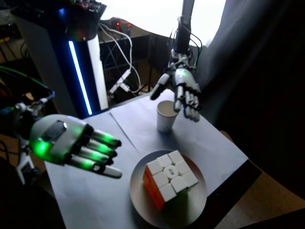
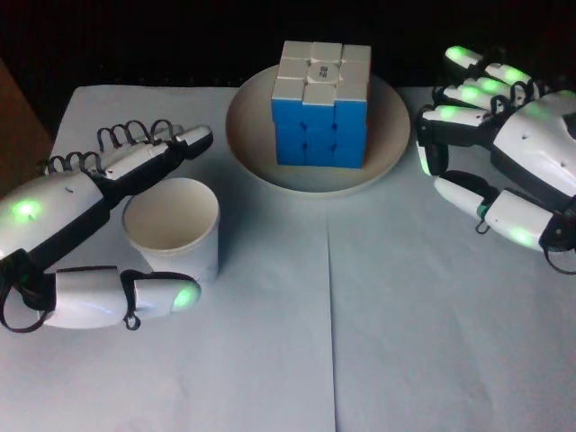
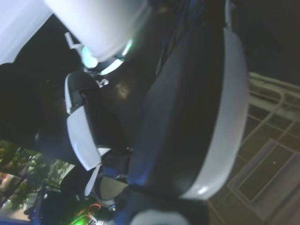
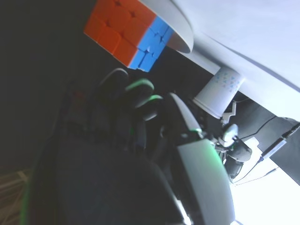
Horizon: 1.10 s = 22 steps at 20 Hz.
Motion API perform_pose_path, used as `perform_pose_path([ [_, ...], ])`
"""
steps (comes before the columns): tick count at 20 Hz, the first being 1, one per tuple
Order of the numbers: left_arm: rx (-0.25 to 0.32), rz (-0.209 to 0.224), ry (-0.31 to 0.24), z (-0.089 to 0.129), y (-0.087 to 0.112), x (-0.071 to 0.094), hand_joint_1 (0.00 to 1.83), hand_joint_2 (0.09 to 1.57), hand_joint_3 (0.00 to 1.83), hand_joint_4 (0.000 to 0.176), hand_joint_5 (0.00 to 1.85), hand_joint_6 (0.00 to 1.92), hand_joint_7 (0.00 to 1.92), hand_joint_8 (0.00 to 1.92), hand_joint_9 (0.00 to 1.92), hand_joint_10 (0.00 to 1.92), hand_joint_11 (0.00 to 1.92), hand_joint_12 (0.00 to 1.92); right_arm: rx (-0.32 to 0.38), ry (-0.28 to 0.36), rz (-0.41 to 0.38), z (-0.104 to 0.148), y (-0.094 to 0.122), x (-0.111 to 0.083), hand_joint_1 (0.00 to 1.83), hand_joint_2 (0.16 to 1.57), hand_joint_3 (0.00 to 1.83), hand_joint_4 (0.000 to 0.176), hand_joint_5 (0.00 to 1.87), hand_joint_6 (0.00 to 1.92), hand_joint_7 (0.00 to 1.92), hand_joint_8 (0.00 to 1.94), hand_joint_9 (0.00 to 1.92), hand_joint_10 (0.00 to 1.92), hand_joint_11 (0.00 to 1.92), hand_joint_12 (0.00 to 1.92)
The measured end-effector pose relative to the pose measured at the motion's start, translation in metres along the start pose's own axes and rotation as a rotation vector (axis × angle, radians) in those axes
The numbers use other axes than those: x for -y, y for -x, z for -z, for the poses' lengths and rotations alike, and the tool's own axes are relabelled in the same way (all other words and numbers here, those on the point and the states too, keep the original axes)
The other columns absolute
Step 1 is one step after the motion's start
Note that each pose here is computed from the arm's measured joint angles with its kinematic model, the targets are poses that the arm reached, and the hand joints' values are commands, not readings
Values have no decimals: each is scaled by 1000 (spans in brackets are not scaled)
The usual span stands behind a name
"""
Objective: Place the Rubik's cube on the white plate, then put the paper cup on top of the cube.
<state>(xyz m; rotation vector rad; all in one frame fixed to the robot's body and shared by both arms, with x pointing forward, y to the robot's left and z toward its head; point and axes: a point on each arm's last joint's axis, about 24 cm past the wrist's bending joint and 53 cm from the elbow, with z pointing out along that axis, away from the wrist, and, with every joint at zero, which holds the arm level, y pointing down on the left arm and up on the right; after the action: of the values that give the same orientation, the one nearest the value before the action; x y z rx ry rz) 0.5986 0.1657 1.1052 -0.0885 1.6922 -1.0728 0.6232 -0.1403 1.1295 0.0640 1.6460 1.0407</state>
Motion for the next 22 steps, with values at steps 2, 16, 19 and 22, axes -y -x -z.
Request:
perform_pose_path([
  [2, 5, 1, 8, -1, 1, -4, 827, 1015, 3, 96, 166, 17, 155, 9, 131, 30, 0, 1065, -1, 1, 1, 0, 0, 0, 784, 1436, 0, 2, 433, 1791, 280, 1506, 225, 1648, 0, 1921],
  [16, -3, 35, 6, -14, -5, -6, 978, 1136, 0, 56, 262, 912, 354, 598, 174, 890, 0, 1440, -1, 1, 1, 0, 0, 0, 814, 1428, 0, 0, 447, 1772, 260, 1433, 211, 1611, 0, 1917],
  [19, 6, 23, -16, -17, 4, 1, 953, 1125, 1, 94, 196, 887, 181, 857, 65, 1073, 0, 1534, -9, -2, 3, 3, -2, 0, 809, 1433, 0, 0, 440, 1780, 256, 1440, 242, 1660, 142, 1921],
  [22, 27, 20, -62, -23, 21, 13, 973, 1125, 0, 90, 202, 833, 241, 573, 75, 909, 0, 1389, -5, -8, 2, 4, 0, 2, 861, 1433, 0, 0, 440, 1774, 262, 1443, 222, 1631, 65, 1920],
])
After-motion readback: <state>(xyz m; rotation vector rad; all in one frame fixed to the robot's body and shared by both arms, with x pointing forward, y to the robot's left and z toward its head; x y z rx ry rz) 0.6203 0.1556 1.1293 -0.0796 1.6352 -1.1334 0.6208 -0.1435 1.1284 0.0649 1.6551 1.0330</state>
